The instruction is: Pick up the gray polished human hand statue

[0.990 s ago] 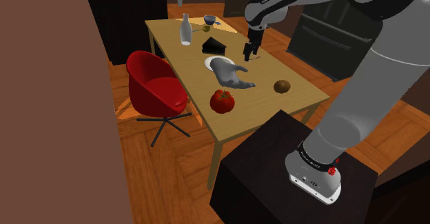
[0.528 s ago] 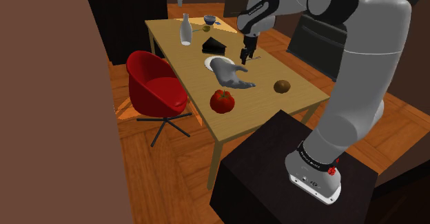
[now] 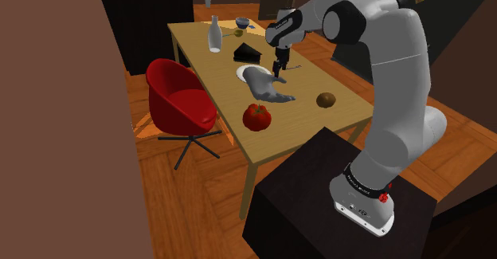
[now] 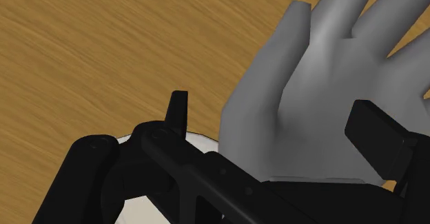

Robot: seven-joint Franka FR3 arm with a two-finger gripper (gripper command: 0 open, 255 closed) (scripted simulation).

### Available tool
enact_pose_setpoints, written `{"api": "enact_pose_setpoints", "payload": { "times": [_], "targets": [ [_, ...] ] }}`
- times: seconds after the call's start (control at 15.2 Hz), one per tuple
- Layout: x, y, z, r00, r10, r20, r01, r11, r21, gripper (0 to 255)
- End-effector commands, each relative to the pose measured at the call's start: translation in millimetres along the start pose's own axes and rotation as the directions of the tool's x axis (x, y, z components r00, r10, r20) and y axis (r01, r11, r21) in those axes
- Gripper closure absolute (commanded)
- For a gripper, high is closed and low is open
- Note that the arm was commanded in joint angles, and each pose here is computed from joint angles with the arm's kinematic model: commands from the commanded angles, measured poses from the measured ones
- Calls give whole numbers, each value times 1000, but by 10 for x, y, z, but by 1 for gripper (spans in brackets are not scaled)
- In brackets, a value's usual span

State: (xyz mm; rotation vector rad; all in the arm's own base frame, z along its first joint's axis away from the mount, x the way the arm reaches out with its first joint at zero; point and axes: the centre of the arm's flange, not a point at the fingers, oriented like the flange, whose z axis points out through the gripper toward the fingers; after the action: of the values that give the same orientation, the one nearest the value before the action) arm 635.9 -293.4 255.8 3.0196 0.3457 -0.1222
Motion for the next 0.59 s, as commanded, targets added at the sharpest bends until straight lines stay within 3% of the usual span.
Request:
{"api": "enact_pose_setpoints", "payload": {
  "times": [0.0,0.46,0.53],
  "targets": [
    [41,15,124,1000,-3,1,3,1000,-1,0],
    [68,-12,416,1000,-3,1,3,1000,-1,0],
    [63,-11,412,1000,-2,1,2,1000,-1,255]
  ]
}}
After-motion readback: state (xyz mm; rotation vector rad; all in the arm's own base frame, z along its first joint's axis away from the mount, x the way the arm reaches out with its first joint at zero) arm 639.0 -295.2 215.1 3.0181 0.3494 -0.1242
